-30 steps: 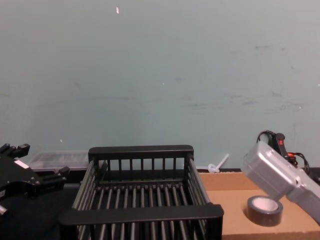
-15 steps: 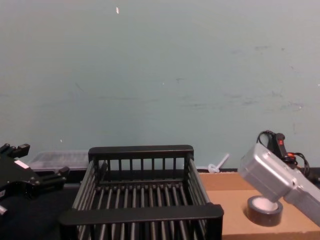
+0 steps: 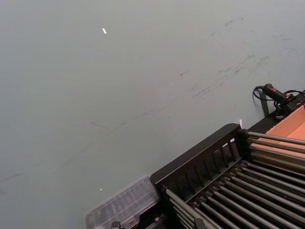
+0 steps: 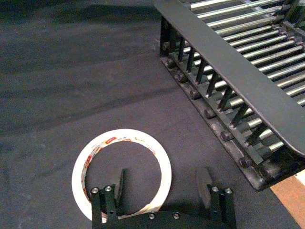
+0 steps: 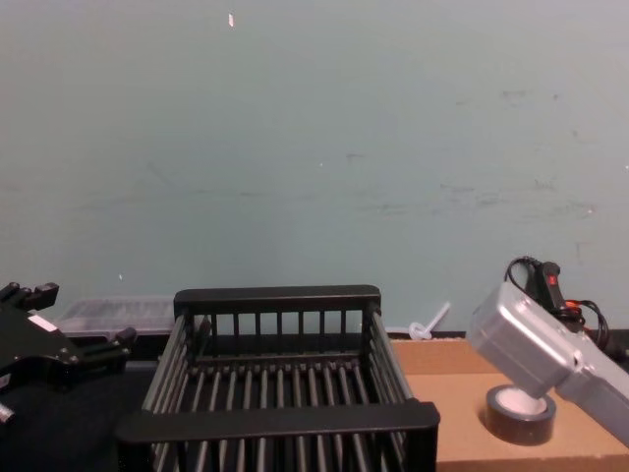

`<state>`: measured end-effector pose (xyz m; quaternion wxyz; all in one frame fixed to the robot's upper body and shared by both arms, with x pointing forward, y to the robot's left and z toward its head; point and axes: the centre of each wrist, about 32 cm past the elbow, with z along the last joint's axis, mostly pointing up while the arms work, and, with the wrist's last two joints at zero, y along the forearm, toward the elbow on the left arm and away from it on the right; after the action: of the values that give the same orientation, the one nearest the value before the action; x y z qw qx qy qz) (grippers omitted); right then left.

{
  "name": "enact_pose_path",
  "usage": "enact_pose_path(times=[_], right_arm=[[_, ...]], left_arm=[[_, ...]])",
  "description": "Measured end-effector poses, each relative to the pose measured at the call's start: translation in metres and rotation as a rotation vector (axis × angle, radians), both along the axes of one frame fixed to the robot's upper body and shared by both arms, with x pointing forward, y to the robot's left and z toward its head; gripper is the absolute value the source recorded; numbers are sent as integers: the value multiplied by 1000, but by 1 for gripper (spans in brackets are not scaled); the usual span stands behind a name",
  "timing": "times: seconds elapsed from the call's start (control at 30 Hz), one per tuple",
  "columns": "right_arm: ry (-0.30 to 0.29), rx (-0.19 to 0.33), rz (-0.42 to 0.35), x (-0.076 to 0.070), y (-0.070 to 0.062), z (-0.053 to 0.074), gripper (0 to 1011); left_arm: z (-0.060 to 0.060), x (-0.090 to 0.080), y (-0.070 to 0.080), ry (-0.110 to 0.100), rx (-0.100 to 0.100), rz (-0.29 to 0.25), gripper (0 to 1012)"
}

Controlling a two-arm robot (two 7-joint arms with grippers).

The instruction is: Pick up the white tape and place it into the black box , Pick up the silver tape and place it into the brown box.

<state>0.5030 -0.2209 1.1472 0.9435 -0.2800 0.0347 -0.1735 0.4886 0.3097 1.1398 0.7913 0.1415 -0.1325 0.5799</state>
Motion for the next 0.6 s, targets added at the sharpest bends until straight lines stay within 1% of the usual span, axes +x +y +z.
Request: enact_pose_path(times=[0.03,0.1,0.2,0.23,0.33,0.37,0.43,0.47,0.5,0.53,0.57,0.6], right_arm=[[0,0,0,0,0,0,992],[0,0,0,0,0,0,929],[0,0,0,0,0,0,888],[0,0,0,0,0,0,838],[0,1,1,0,0,0,786],[0,1,1,0,0,0,732],[1,1,1,0,0,0,691],[0,1,1,0,0,0,629],[1,1,1,0,0,0,620],[1,1,1,0,0,0,572],[1,1,1,0,0,0,572],[1,1,1,0,0,0,509]], left_arm=[[0,0,0,0,0,0,1001],[0,0,0,0,0,0,1001],[0,0,0,0,0,0,1001],[0,0,0,0,0,0,1001],[0,0,0,0,0,0,1001],[0,0,0,0,0,0,1001],[0,0,0,0,0,0,1001],[0,0,0,0,0,0,1001],[0,0,0,0,0,0,1001],[0,0,0,0,0,0,1001],[0,0,0,0,0,0,1001],[0,0,0,0,0,0,1001]])
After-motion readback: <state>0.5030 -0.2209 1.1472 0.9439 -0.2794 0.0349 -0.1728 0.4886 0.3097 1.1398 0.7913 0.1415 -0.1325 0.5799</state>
